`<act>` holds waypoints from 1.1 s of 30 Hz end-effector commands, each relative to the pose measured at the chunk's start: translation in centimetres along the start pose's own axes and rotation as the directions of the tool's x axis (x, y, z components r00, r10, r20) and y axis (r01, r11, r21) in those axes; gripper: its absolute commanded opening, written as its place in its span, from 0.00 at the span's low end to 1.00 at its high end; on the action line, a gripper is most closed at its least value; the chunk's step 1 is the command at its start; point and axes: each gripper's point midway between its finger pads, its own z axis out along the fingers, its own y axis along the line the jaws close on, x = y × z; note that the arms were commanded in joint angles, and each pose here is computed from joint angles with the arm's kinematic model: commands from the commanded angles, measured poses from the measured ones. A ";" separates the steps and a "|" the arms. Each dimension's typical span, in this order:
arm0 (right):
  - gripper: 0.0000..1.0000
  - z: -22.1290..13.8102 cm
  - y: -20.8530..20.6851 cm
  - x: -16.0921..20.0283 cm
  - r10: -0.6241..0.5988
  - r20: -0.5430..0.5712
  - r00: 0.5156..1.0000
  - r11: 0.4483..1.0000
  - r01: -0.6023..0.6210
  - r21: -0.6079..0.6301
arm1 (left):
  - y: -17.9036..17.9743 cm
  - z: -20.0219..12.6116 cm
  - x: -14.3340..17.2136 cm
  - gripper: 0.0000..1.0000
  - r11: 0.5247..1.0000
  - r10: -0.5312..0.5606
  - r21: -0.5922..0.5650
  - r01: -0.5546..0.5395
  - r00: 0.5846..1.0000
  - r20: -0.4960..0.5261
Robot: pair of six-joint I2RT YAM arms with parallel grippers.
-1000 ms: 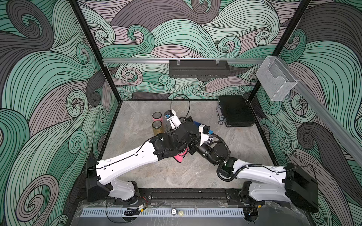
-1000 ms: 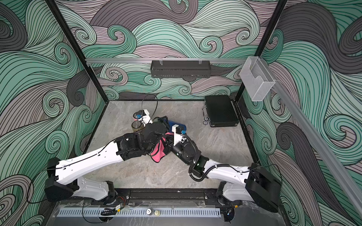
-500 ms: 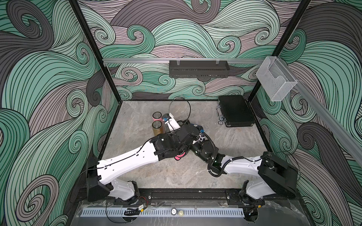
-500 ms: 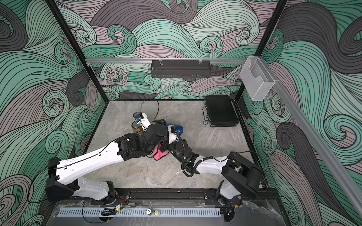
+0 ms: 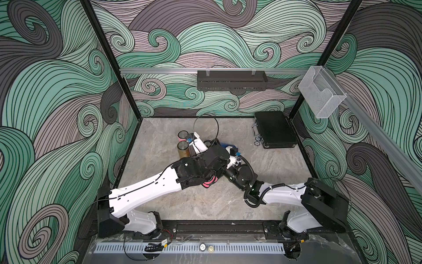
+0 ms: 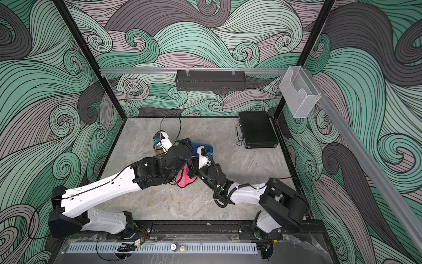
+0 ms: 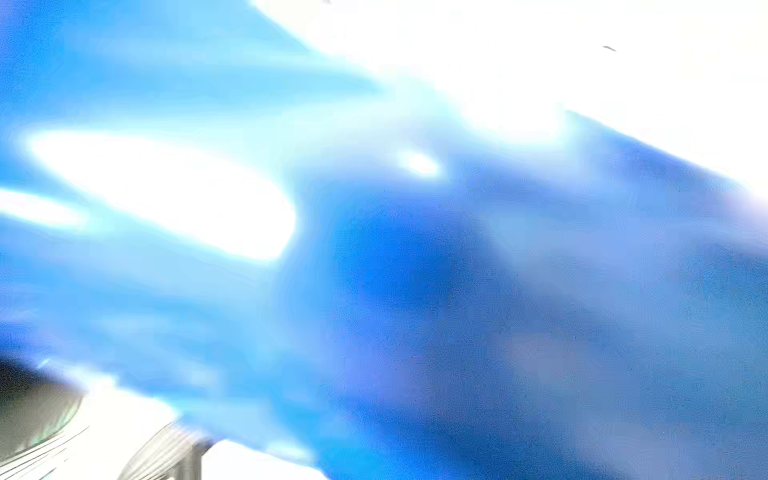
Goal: Wipe the surface of the thermos
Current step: Wipe the dirt from the surface of the thermos.
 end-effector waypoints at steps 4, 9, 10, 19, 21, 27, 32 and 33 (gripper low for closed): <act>0.00 -1.1 -3.4 -1.8 0.028 0.109 0.994 0.993 -0.040 0.111 | 0.1 -1.1 -1.6 0.00 1.000 0.016 0.016 -0.017 1.000 0.026; 0.00 -1.7 -4.4 -2.2 0.024 0.114 0.993 0.990 -0.039 0.136 | -0.7 -1.1 -1.5 0.00 0.997 0.049 0.054 -0.050 0.999 0.018; 0.00 -1.8 -4.4 -2.4 0.020 0.116 0.993 0.990 -0.036 0.137 | -1.0 -1.1 -1.4 0.00 0.996 0.066 0.067 -0.067 0.998 0.015; 0.00 -3.5 -7.9 -2.2 0.045 0.106 0.993 0.973 -0.068 0.222 | -4.1 -1.1 -1.2 0.00 0.939 0.289 0.180 -0.293 0.956 0.046; 0.00 -3.9 -7.2 -2.4 0.040 0.109 0.993 0.982 -0.059 0.178 | -4.8 -0.7 -0.5 0.00 0.911 0.357 0.201 -0.361 0.932 0.057; 0.00 -4.4 -0.7 -4.2 -0.033 0.052 0.998 0.999 0.032 0.033 | -8.2 -0.3 3.7 0.00 0.715 0.567 0.417 -0.561 0.814 0.124; 0.00 -6.4 0.2 -6.5 -0.055 0.093 0.994 0.998 0.052 0.031 | -8.8 -0.3 4.7 0.00 0.664 0.612 0.447 -0.599 0.779 0.137; 0.00 -6.7 -0.2 -6.5 -0.060 0.093 0.994 0.997 0.055 0.050 | -8.8 -0.2 4.7 0.00 0.662 0.617 0.445 -0.603 0.776 0.134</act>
